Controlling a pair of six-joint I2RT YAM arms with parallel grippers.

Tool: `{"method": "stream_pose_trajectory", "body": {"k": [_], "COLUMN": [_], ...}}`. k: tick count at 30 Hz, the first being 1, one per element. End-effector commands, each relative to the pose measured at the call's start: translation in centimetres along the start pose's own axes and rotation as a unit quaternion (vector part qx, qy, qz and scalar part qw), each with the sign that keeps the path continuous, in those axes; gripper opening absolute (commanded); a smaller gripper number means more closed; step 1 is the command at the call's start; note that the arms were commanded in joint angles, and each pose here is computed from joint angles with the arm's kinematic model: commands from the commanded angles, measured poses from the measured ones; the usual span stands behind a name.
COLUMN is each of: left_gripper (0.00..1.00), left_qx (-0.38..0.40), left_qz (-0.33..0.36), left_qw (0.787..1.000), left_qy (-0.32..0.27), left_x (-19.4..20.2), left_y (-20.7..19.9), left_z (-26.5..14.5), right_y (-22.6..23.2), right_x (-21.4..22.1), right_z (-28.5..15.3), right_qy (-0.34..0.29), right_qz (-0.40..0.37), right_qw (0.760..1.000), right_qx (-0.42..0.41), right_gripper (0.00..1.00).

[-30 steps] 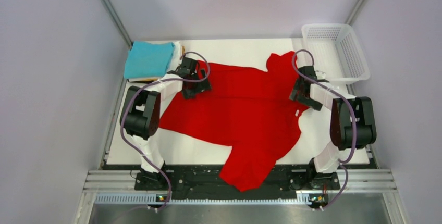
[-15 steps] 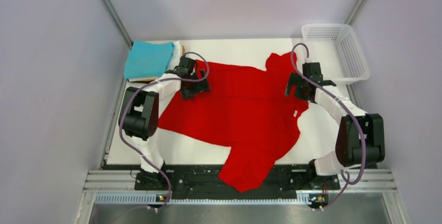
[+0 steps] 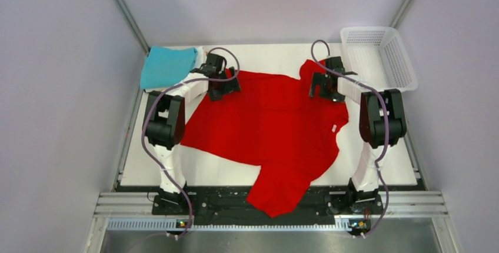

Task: Fold and stack the t-shirts
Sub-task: Flatten out the tshirt

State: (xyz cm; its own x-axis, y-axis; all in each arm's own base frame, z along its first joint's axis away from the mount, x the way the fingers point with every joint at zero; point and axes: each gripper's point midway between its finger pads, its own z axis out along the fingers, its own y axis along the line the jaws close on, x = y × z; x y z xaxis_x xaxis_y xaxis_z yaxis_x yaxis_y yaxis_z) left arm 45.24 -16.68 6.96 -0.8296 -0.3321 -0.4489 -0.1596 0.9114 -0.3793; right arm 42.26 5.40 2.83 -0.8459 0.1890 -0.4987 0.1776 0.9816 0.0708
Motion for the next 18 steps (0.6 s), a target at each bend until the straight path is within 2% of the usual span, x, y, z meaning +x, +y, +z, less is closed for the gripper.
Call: {"method": "stream_pose_trajectory", "body": {"k": [1, 6, 11, 15, 18], "left_gripper": [0.99, 0.99, 0.99, 0.99, 0.99], "left_qx": [-0.018, -0.031, -0.044, -0.048, -0.05], "left_qz": [-0.019, -0.055, -0.091, -0.102, -0.108], "left_qw": [1.0, 0.997, 0.993, 0.99, 0.989], "left_qy": [0.013, 0.033, 0.055, 0.087, 0.092], "left_x": [0.3, 2.7, 7.9, 13.4, 15.2], "left_y": [0.6, 1.5, 1.1, -0.6, -1.8], "left_z": [1.8, 1.9, -0.3, -2.1, -3.3], "right_y": [0.1, -0.3, -1.4, -1.3, 0.3], "right_x": [-2.0, -4.2, -7.4, -11.3, -14.4], "right_z": [2.5, 4.6, 5.3, 3.4, -0.1], "right_qy": [-0.001, 0.002, -0.012, -0.049, -0.09], "right_qz": [-0.017, -0.036, -0.051, -0.082, -0.096], "right_qw": [1.0, 0.998, 0.997, 0.994, 0.991], "right_qx": [0.025, 0.05, 0.059, 0.059, 0.026], "right_gripper": [0.99, 0.99, 0.99, 0.99, 0.99]}}
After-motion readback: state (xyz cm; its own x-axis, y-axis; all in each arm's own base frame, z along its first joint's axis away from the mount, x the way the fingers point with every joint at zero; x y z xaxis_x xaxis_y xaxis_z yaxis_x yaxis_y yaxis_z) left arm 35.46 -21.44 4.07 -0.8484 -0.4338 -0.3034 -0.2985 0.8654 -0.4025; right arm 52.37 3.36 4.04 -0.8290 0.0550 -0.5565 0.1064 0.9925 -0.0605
